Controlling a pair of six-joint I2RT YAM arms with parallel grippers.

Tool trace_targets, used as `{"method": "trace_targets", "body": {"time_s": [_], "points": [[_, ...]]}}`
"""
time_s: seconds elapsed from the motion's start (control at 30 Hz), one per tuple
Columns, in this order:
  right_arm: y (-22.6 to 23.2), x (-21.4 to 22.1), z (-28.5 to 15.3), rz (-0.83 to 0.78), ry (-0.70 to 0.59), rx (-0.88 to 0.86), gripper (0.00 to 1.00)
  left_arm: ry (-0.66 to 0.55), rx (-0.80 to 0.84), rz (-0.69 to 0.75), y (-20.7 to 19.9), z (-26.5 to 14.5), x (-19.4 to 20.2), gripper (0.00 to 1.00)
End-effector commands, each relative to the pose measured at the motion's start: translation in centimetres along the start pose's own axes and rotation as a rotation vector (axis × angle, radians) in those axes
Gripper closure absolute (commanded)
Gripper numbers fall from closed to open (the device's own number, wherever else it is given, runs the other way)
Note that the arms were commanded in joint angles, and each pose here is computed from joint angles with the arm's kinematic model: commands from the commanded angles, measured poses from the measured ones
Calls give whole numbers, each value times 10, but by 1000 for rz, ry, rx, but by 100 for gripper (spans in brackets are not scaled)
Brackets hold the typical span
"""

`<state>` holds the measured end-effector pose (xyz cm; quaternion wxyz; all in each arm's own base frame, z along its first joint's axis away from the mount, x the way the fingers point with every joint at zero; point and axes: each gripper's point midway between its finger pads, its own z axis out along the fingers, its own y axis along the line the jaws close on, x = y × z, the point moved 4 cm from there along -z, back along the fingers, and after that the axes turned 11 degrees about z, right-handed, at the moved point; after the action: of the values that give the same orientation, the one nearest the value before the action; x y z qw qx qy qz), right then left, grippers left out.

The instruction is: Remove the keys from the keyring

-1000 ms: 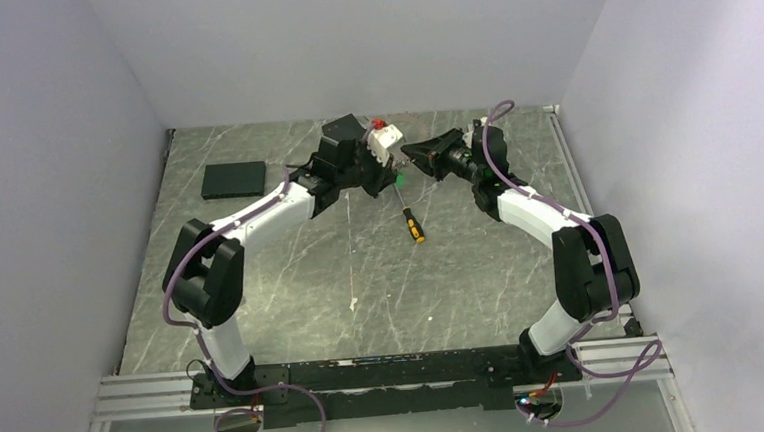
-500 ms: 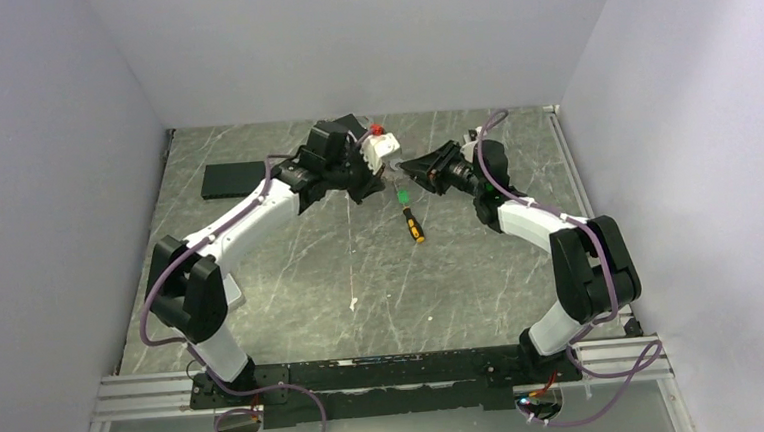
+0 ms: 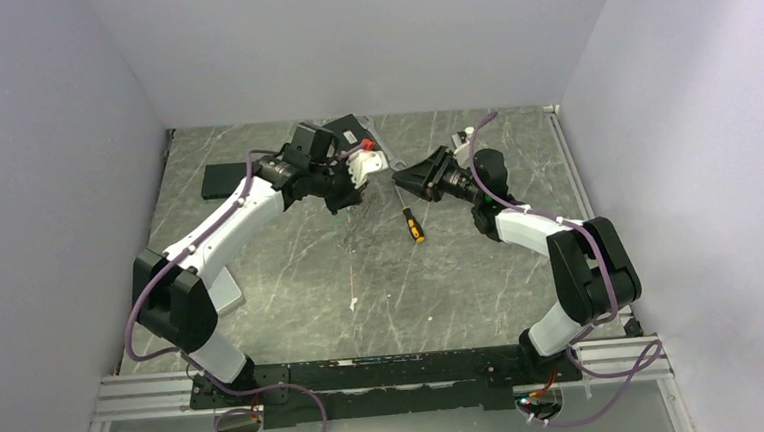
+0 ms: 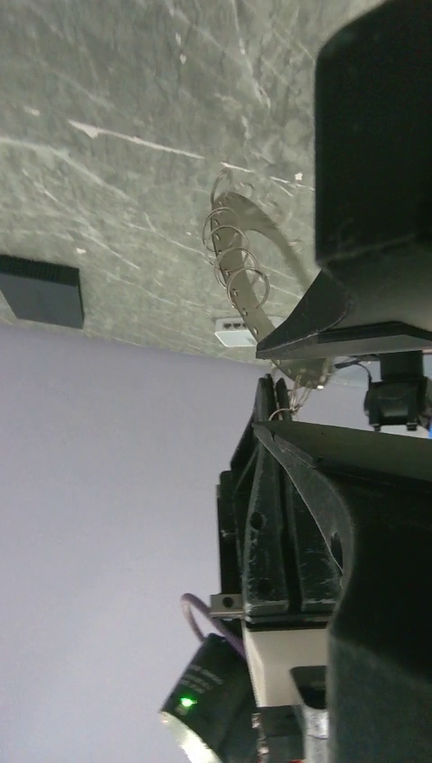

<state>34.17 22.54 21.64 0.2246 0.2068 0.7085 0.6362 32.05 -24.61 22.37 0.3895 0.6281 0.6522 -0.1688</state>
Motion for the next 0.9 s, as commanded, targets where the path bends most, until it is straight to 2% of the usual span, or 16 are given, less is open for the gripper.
{"method": "trace_targets", "body": {"time_s": [0.0, 0.13, 0.33, 0.57, 0.8, 0.87], "points": [[19, 11, -2, -156, 70, -112, 65, -72, 3, 123, 2, -39, -26, 100], [26, 17, -3, -276, 139, -169, 62, -65, 42, 138, -6, -42, -22, 100], [37, 28, -11, -563, 261, -257, 55, -89, 101, 139, -18, -47, -22, 100], [44, 28, -25, -923, 275, -229, 51, -126, 196, 133, -37, -52, -23, 100], [52, 17, -36, -1225, 268, -182, 37, -171, 274, 136, -54, -61, -28, 100], [62, 10, -37, -1289, 222, -175, 27, -174, 290, 134, -58, -62, -26, 100]]}}
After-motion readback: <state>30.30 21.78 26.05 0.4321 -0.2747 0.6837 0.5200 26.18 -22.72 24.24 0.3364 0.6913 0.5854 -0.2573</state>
